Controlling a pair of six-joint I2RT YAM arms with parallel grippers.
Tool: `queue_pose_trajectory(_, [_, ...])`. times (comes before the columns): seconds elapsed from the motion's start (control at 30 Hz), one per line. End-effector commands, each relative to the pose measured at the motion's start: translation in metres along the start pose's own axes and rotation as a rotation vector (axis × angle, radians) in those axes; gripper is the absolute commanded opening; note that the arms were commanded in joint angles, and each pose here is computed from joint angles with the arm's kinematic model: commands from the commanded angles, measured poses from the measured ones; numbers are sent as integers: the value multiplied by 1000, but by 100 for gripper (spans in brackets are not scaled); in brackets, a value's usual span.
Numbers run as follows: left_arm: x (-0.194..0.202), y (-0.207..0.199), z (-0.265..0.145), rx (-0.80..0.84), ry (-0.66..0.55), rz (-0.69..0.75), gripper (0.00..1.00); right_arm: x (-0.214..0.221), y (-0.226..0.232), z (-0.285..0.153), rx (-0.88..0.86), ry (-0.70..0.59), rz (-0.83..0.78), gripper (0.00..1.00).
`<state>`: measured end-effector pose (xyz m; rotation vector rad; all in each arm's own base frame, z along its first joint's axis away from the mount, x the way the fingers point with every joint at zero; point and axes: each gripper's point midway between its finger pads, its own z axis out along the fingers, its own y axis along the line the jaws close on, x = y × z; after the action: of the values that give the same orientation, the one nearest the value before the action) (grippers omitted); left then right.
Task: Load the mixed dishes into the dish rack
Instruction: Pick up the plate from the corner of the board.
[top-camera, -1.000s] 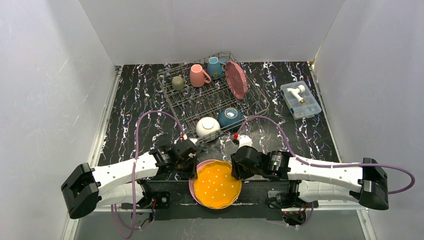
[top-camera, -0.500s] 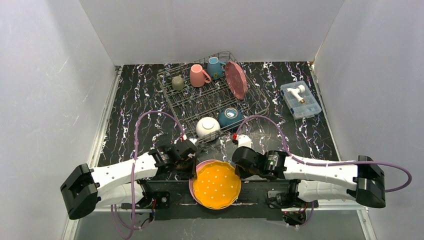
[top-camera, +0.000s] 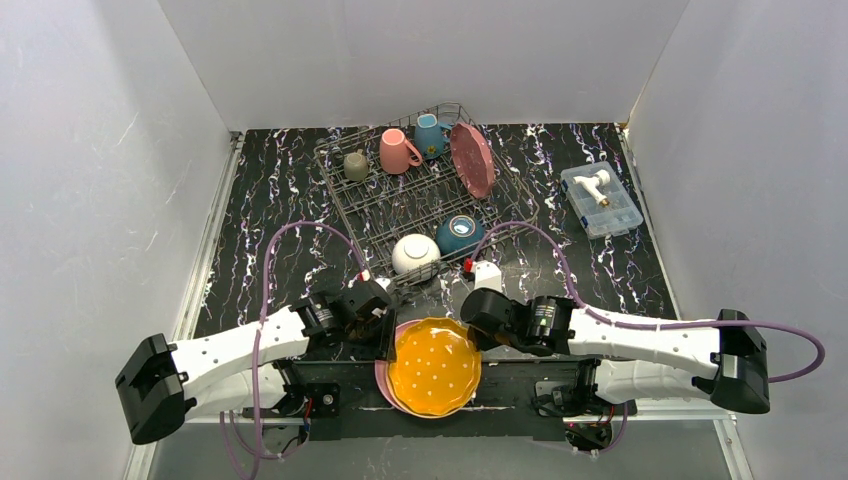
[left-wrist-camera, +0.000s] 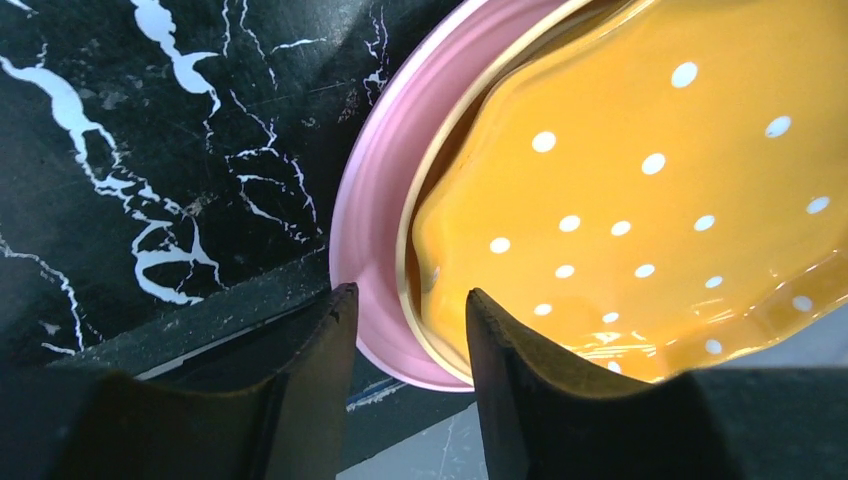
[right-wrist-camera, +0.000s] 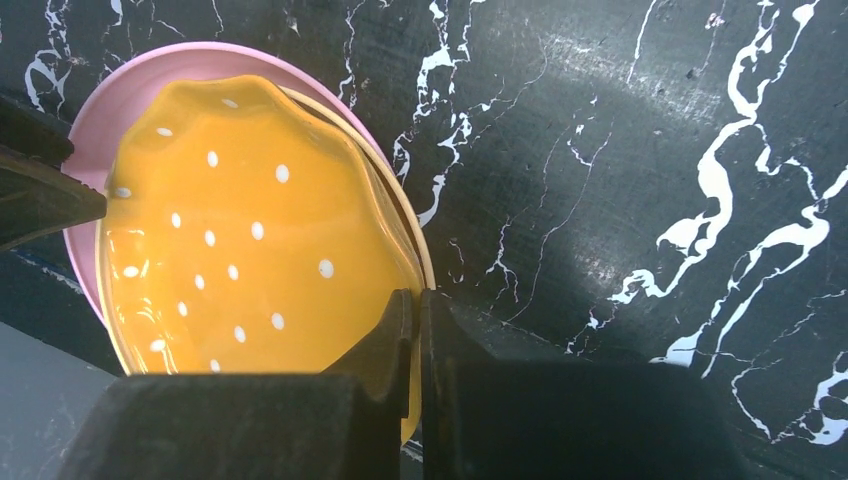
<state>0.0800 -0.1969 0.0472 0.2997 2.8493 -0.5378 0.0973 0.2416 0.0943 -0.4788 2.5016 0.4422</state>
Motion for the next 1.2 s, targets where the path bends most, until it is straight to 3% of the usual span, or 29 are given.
queue_pose_trajectory(0.0, [-5, 4, -16, -36, -17, 23, 44, -21, 11, -22, -36, -51, -18, 1])
queue_pose_trajectory(0.43, [-10, -26, -27, 72, 9, 34, 45, -48, 17, -43, -38, -121, -18, 1])
queue_pose_trajectory(1.17, [-6, -47, -3, 149, 81, 0, 45, -72, 17, -65, -16, -180, -23, 1])
